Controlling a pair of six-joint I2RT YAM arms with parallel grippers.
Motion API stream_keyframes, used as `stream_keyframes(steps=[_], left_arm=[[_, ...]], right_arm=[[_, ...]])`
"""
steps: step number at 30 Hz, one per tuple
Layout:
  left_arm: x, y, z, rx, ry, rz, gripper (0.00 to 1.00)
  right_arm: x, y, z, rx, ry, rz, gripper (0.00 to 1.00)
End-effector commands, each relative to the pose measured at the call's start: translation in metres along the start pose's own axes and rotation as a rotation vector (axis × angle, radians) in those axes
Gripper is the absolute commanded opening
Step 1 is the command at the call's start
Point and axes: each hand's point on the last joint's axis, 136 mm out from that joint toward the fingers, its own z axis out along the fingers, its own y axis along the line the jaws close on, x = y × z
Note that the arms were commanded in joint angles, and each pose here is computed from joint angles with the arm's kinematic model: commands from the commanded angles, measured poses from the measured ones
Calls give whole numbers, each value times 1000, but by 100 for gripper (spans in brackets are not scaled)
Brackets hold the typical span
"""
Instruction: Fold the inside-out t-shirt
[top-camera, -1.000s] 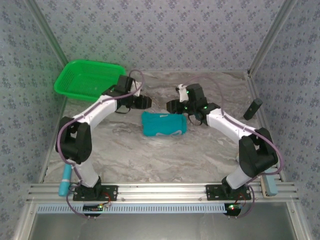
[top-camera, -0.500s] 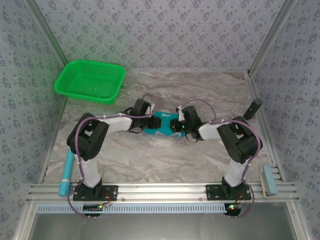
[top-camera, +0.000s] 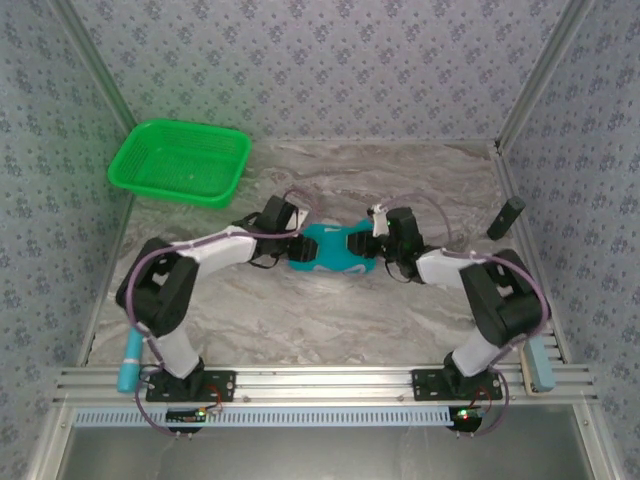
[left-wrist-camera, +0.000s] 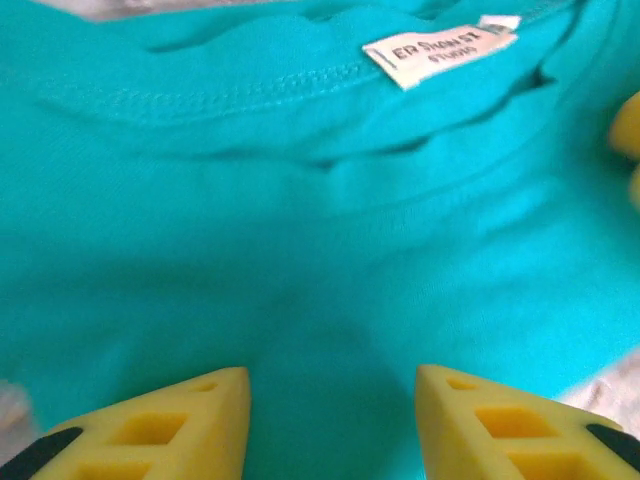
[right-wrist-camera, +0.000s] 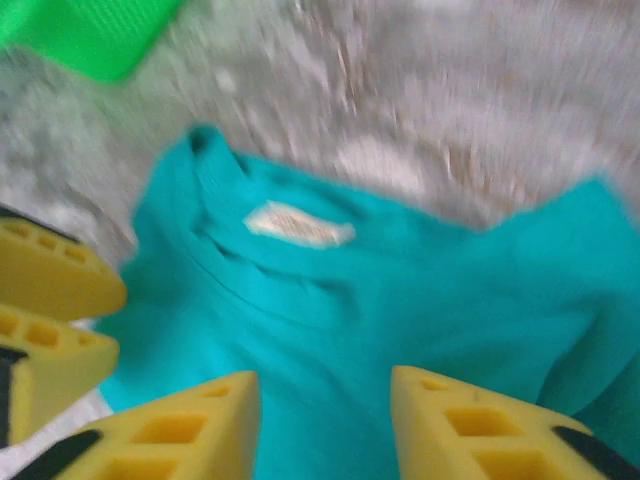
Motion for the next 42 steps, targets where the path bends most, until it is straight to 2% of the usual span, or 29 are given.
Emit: stream_keyframes(steps=[1, 2, 3, 4, 6, 9, 11, 13, 16, 18, 19, 22, 24, 26, 27, 28, 29, 30, 31, 32, 33, 34, 38, 42], left_arm=[[-50, 6, -76, -116, -183, 62, 79], [-58, 16, -92, -187, -245, 59, 100], [-63, 31, -107, -280, -307, 45, 100], [-64, 44, -118, -355, -349, 35, 100], [-56, 68, -136, -438, -394, 37, 100], [-37, 110, -154, -552, -462, 22, 100], [-16, 141, -152, -593, -470, 16, 100], [4, 170, -146, -615, -465, 1, 100], [27, 210, -138, -706, -420, -13, 100], [31, 218, -119, -624, -428, 42, 100], [33, 220, -118, -609, -390, 15, 100], [13, 214, -121, -541, -514, 25, 100], [5, 218, -128, -566, -602, 28, 100], [-6, 221, -135, -561, -704, 39, 100], [-6, 220, -133, -559, -733, 73, 100], [-2, 229, -127, -566, -727, 49, 100], [2, 236, -120, -569, -738, 33, 100], [-2, 240, -120, -576, -795, 38, 100], [2, 243, -118, -571, -768, 14, 100], [8, 246, -110, -542, -670, -17, 100], [-7, 243, -111, -492, -710, 13, 100], [-2, 245, -115, -482, -730, -5, 100], [-3, 246, -110, -469, -682, -13, 100], [-2, 249, -111, -490, -691, -27, 100]], right_arm=[[-60, 22, -43, 33, -119, -136, 55], [-72, 20, -56, 76, -161, -164, 71], [-81, 12, -70, 132, -202, -180, 88], [-84, 3, -80, 174, -220, -186, 99], [-87, -20, -107, 279, -238, -197, 100], [-76, -64, -148, 523, -273, -209, 100], [-61, -88, -164, 617, -269, -209, 100], [-43, -114, -169, 666, -254, -177, 100], [-25, -144, -163, 651, -287, -134, 100], [-15, -165, -157, 663, -280, -92, 100], [-13, -172, -153, 665, -275, -90, 100], [-17, -190, -141, 673, -280, -100, 100], [-25, -191, -131, 660, -265, -183, 100], [-18, -208, -122, 651, -255, -143, 100], [-20, -207, -122, 660, -283, -164, 100], [-13, -208, -123, 698, -264, -168, 100], [-13, -210, -122, 713, -314, -183, 100], [-11, -207, -123, 708, -305, -190, 100], [-8, -206, -120, 699, -265, -189, 100], [-12, -205, -121, 697, -303, -200, 100], [-11, -206, -123, 719, -289, -192, 100], [-11, -209, -122, 728, -277, -184, 100], [-11, -211, -123, 710, -281, -165, 100], [-12, -210, -123, 711, -285, -166, 100]])
